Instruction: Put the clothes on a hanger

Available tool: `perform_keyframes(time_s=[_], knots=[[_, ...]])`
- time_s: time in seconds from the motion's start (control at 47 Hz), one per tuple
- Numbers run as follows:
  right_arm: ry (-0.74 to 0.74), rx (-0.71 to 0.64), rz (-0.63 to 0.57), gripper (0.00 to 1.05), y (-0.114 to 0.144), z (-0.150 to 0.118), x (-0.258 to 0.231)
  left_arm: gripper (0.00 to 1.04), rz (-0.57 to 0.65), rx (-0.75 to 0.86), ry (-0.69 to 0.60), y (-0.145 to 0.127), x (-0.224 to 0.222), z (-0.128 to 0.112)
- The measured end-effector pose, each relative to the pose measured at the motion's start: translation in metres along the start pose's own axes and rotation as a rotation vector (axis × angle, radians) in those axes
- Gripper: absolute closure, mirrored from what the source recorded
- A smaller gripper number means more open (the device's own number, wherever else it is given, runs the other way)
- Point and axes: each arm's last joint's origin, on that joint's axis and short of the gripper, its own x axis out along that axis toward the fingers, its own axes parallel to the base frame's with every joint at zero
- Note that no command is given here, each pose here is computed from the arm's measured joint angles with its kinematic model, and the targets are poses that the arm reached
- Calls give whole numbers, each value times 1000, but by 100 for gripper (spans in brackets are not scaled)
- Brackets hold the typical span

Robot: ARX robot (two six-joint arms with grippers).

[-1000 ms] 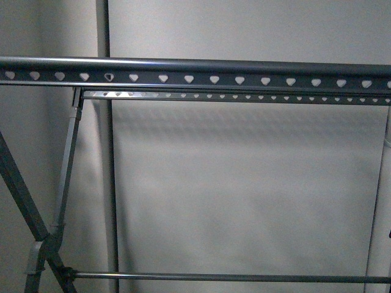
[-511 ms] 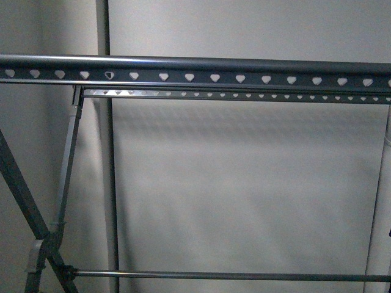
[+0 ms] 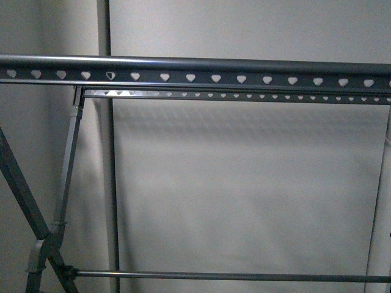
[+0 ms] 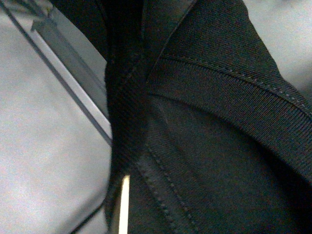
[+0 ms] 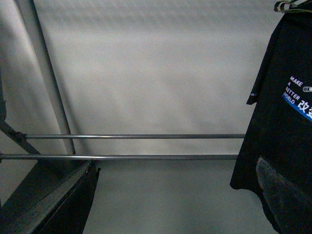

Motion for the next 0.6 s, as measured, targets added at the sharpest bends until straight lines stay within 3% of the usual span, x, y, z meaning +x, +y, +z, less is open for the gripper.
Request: perform_keyframes(time_s=[0.191,0.34,0.383,0.511,0.596], knots=[[0,0,0,7,0,0,0,100,-274,215,164,-2,-41,-18],[0,0,0,7,0,0,0,100,-735,626,382,-23,-84,-40],[0,0,0,7,0,0,0,100,-794,698,411,-26,-85,-41],[0,0,0,7,0,0,0,100,-909,1048,350,-48,-69,-29],[0,0,0,7,0,0,0,100,-978,1265,205,-64,-48,-18]])
